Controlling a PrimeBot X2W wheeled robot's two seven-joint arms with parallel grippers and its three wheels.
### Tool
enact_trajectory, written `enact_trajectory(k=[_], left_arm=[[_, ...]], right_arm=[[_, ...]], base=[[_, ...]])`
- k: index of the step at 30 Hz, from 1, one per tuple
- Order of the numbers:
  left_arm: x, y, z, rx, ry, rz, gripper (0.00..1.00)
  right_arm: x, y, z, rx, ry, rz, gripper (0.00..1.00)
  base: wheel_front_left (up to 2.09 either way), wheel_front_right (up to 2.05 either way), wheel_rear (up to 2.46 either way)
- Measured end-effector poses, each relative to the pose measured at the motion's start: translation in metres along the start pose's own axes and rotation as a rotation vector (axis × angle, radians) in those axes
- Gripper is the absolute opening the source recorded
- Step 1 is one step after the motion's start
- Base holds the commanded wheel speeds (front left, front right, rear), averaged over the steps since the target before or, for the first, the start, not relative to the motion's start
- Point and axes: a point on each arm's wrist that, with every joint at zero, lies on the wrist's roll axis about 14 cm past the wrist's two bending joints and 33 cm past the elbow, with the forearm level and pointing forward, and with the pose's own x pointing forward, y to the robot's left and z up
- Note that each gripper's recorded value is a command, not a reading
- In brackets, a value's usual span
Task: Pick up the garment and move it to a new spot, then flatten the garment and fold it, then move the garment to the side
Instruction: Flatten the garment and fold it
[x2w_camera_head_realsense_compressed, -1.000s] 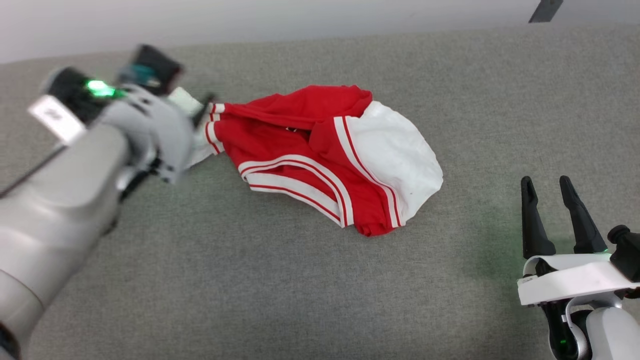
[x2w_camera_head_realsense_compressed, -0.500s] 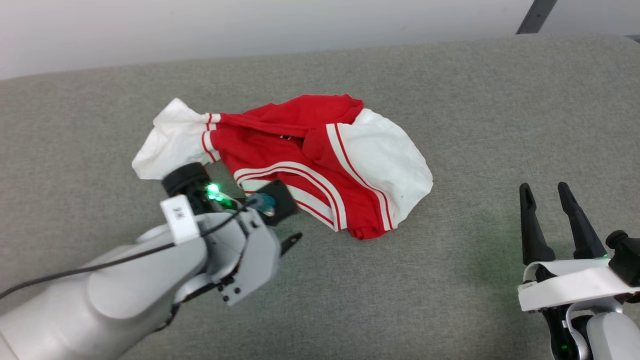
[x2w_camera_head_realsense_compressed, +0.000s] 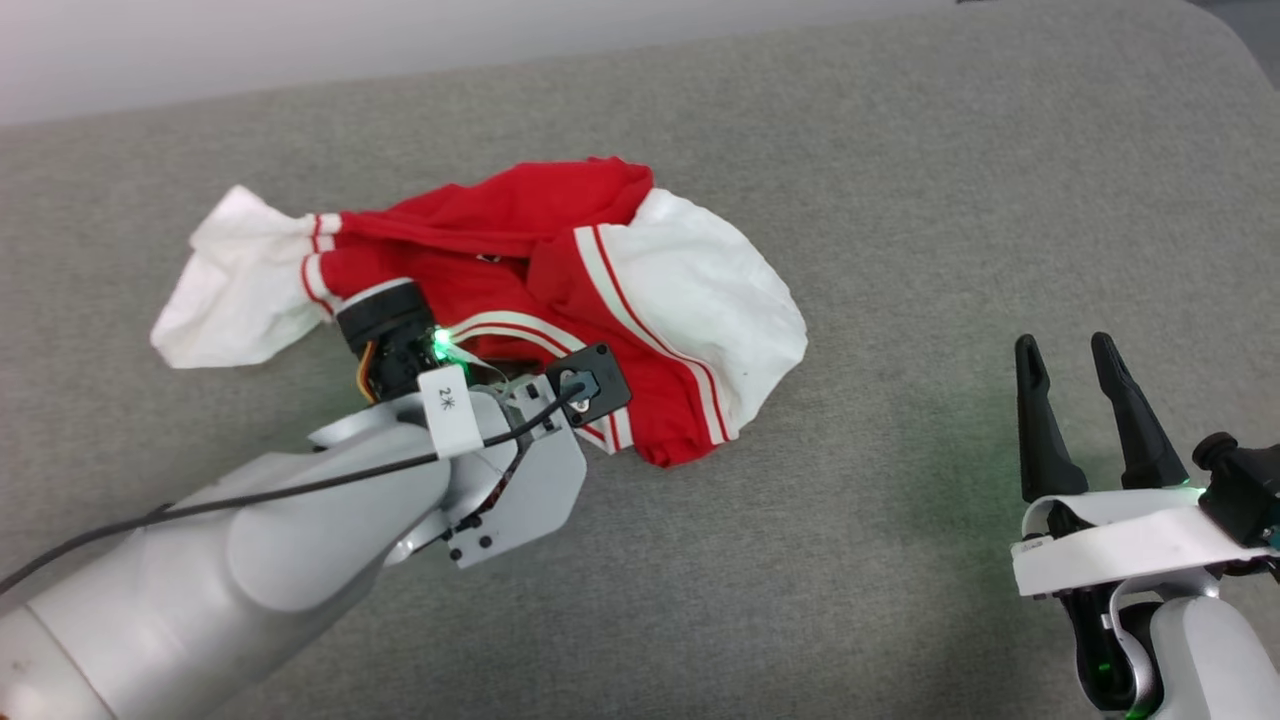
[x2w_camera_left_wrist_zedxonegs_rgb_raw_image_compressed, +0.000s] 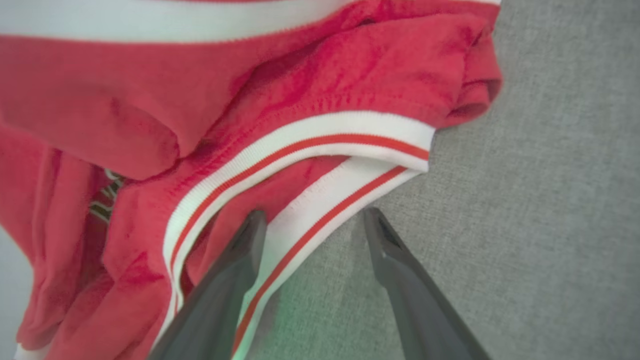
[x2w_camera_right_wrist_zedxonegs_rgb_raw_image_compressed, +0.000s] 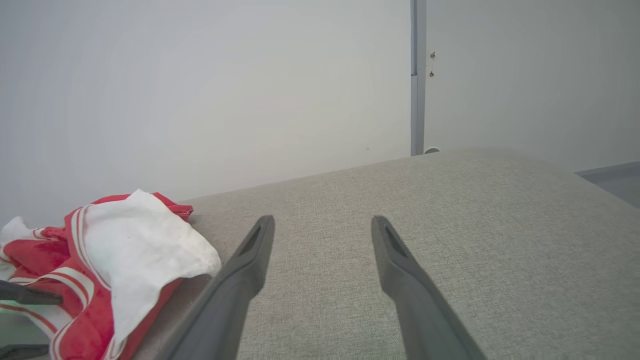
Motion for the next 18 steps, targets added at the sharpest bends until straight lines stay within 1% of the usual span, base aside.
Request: enact_trajectory(k=[6, 7, 8, 10, 15, 17, 18], left_arm=[[0.023, 0.010, -0.002, -0.004, 0.006, 0.003, 1.00], [0.024, 0.010, -0.002, -0.002, 0.007, 0.004, 0.91], [0.024, 0.010, -0.002, -0.002, 0.007, 0.004, 0.49], [0.026, 0.008, -0.002, -0.029, 0.003, -0.006, 0.00], [0.021, -0.003, 0.000, -0.047, 0.008, -0.034, 0.00], [0.017, -0.015, 0.003, -0.069, 0.003, -0.073, 0.00], [0.017, -0.015, 0.003, -0.069, 0.003, -0.073, 0.00]], right_arm=[[-0.001, -0.011, -0.005, -0.003, 0.013, -0.037, 1.00], [-0.001, -0.011, -0.006, -0.002, 0.015, -0.040, 1.00], [-0.001, -0.011, -0.006, -0.002, 0.015, -0.040, 1.00], [0.000, -0.009, -0.007, 0.004, 0.014, -0.037, 1.00], [0.004, -0.004, -0.005, 0.008, 0.006, -0.022, 1.00], [0.005, -0.002, -0.004, 0.010, 0.004, -0.018, 1.00], [0.005, -0.002, -0.004, 0.010, 0.004, -0.018, 1.00]], base=[[0.00, 0.00, 0.00], [0.00, 0.00, 0.00], [0.00, 0.00, 0.00], [0.00, 0.00, 0.00], [0.00, 0.00, 0.00], [0.00, 0.00, 0.00], [0.00, 0.00, 0.00]])
